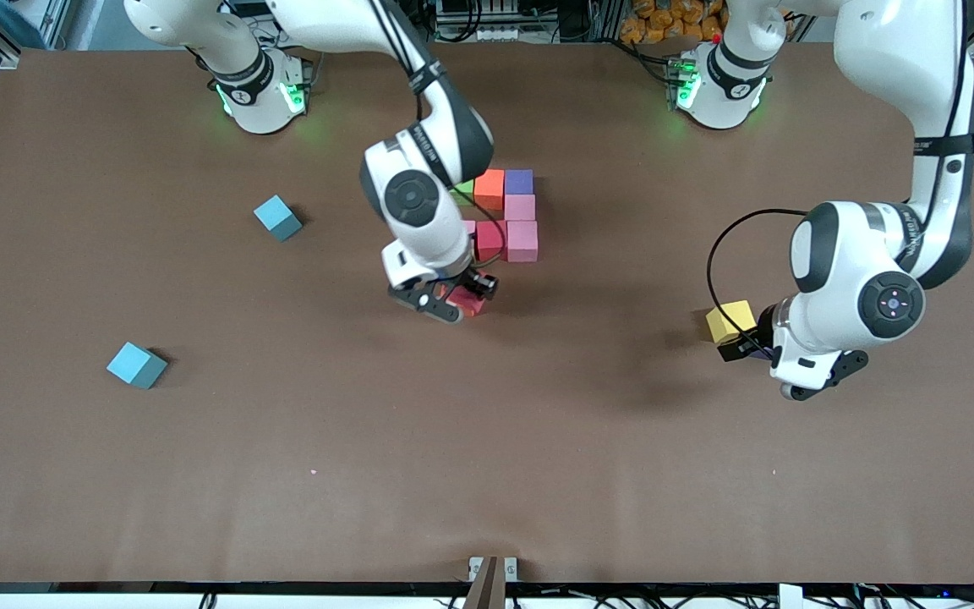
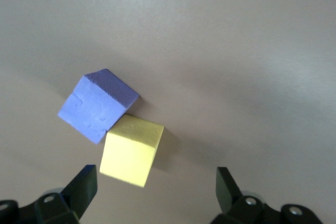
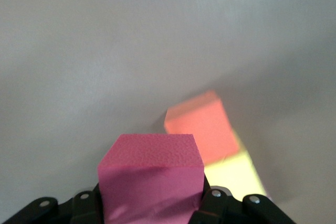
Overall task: Form number 2 with 11 blocks
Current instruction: 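Release orange with the left gripper while the right gripper carries pink, then place the pink cube with the right gripper while the left grasps yellow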
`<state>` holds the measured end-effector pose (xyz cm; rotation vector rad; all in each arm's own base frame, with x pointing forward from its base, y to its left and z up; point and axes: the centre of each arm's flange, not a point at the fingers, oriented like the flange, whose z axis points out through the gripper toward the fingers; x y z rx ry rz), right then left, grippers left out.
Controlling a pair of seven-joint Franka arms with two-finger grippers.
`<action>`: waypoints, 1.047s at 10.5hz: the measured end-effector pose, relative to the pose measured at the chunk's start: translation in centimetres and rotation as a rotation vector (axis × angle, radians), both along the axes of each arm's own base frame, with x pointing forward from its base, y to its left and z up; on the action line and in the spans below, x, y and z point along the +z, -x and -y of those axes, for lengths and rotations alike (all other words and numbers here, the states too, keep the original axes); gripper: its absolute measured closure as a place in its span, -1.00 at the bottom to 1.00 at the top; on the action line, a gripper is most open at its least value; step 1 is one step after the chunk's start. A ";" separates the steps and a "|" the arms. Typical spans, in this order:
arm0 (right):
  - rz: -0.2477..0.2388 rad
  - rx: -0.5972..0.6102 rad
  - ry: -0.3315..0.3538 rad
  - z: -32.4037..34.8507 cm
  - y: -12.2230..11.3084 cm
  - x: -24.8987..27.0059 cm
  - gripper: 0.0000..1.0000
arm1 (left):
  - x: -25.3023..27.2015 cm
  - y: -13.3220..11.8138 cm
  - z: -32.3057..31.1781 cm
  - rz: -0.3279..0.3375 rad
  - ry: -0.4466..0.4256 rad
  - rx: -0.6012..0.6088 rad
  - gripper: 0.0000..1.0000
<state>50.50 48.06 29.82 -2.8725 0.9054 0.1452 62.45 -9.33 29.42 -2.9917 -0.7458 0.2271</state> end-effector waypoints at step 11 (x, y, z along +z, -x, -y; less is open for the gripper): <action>-0.073 -1.009 -0.024 -3.6 1.7 -7.9 -0.22 | -6.7 4.8 -0.9 -0.081 -0.017 0.007 -1.00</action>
